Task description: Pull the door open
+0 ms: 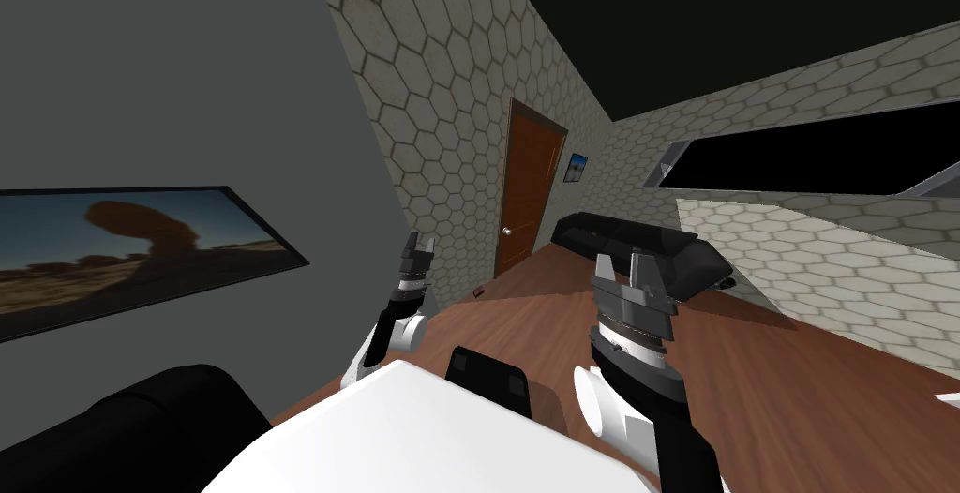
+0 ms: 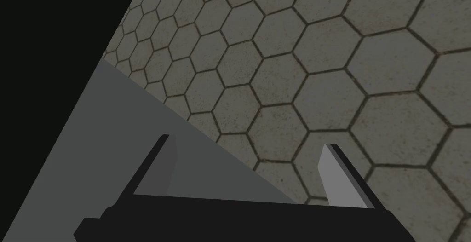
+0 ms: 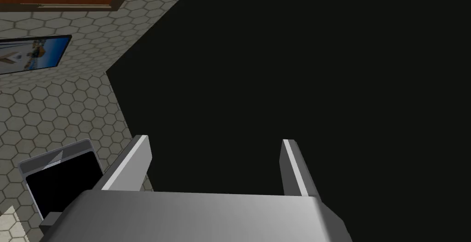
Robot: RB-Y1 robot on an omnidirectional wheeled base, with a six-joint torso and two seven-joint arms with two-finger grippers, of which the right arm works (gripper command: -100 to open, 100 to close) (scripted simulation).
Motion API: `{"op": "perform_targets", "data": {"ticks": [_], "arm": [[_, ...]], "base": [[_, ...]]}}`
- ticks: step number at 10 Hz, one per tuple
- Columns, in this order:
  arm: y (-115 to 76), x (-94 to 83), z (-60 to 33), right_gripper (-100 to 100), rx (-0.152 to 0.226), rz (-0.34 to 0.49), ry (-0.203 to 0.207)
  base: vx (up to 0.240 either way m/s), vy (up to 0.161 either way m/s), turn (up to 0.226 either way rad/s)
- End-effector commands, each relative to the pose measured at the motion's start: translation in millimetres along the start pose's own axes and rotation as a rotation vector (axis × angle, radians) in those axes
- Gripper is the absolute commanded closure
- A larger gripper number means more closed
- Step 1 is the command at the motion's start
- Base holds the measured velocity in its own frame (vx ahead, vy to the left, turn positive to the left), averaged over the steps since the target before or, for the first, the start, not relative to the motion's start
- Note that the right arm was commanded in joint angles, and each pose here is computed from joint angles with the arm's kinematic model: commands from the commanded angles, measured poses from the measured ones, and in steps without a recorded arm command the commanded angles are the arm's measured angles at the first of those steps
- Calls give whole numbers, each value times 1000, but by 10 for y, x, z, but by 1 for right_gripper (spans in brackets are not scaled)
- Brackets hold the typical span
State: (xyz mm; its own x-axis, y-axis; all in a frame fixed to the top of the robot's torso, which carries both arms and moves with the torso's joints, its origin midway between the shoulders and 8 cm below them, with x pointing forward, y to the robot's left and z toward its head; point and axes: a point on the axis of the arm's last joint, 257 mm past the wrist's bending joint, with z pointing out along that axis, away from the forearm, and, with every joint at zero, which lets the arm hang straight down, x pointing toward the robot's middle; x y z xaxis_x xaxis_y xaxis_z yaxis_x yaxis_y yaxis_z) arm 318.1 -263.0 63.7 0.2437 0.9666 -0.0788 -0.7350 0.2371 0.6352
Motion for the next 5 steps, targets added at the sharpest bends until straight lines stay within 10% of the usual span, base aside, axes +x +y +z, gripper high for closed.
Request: {"op": "perform_targets", "data": {"ticks": [1, 5], "arm": [[-123, 54, -29, -100, 16, -31, 19], [-384, 159, -97, -100, 48, -98, 58]], "base": [[102, -83, 105], [102, -31, 55]]}}
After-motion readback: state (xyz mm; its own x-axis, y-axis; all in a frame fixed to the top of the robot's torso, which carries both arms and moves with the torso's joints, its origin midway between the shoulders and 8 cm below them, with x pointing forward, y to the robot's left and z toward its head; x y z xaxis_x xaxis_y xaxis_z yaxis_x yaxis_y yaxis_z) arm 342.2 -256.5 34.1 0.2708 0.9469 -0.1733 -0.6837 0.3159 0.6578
